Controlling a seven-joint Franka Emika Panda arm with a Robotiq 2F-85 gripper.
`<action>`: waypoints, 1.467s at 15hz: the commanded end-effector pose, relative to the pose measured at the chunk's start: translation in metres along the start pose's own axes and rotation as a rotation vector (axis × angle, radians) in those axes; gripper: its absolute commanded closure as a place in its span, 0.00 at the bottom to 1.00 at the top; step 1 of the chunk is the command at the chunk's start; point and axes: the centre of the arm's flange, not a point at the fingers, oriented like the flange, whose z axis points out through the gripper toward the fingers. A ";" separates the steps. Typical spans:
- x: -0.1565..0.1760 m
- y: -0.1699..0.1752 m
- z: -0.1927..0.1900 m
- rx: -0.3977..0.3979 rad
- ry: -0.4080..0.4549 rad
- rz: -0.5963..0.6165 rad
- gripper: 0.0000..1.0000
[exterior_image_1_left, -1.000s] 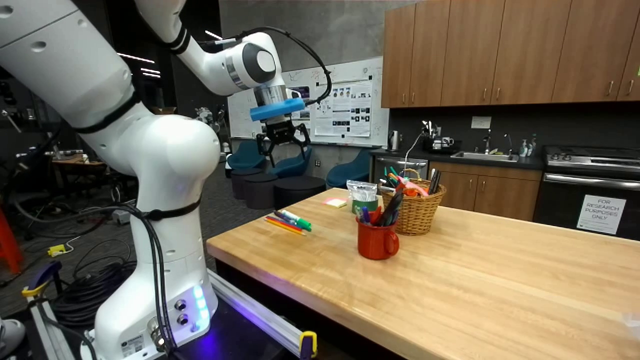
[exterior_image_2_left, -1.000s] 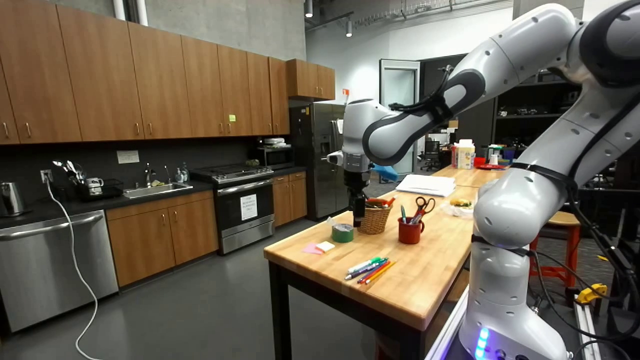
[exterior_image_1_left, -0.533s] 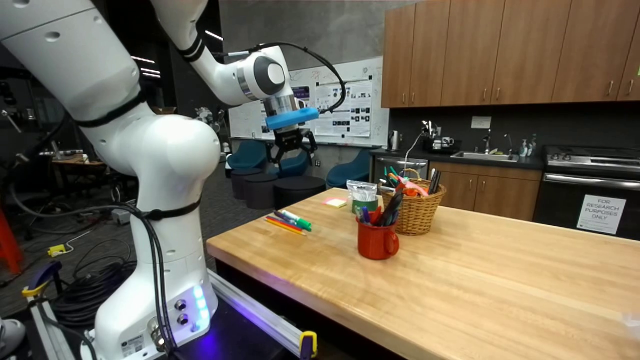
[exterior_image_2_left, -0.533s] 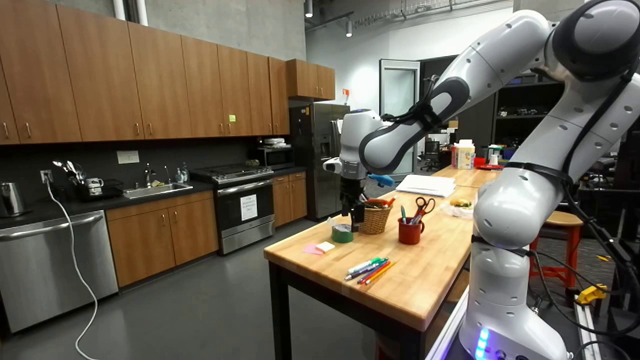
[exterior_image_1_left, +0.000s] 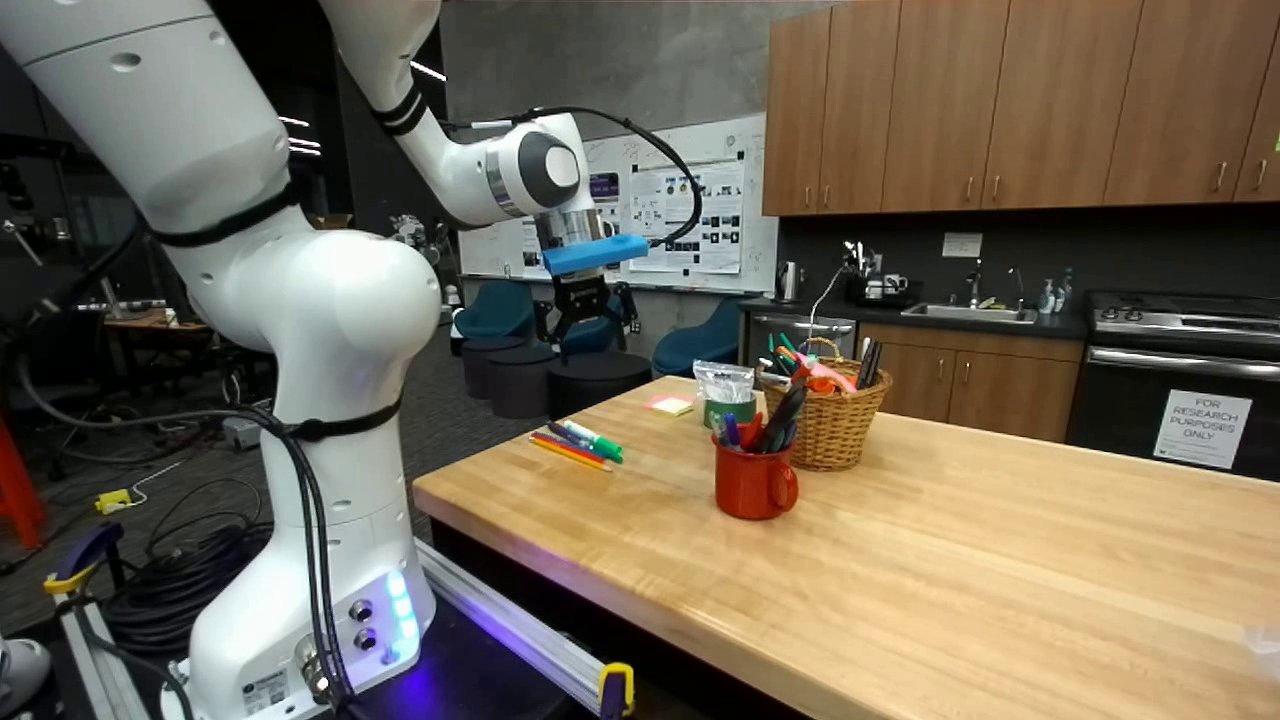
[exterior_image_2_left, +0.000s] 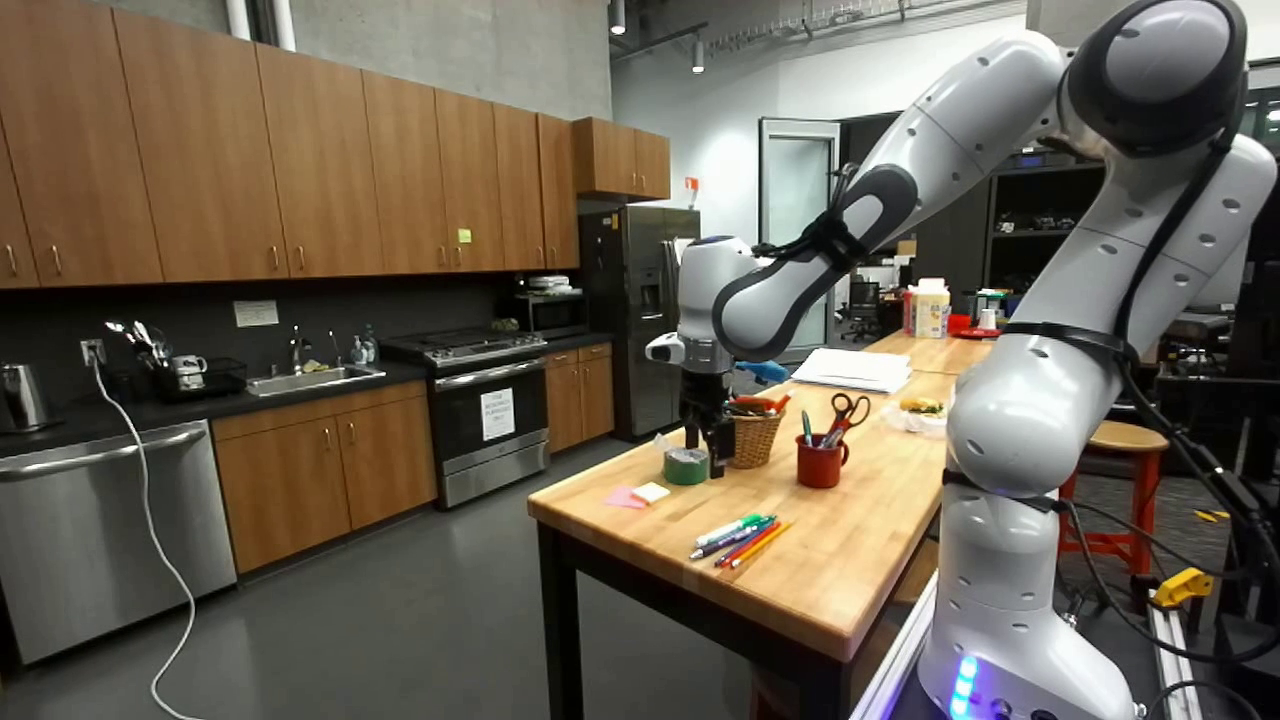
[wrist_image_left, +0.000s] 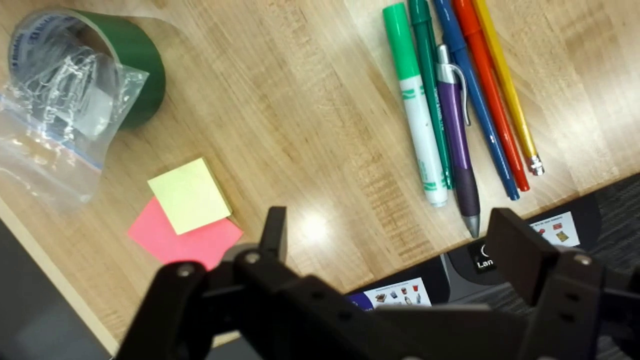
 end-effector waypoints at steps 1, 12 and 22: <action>-0.025 -0.021 0.024 0.026 0.010 -0.027 0.00; -0.010 0.006 0.018 0.045 -0.021 -0.003 0.00; -0.009 0.003 0.031 0.084 -0.030 -0.013 0.00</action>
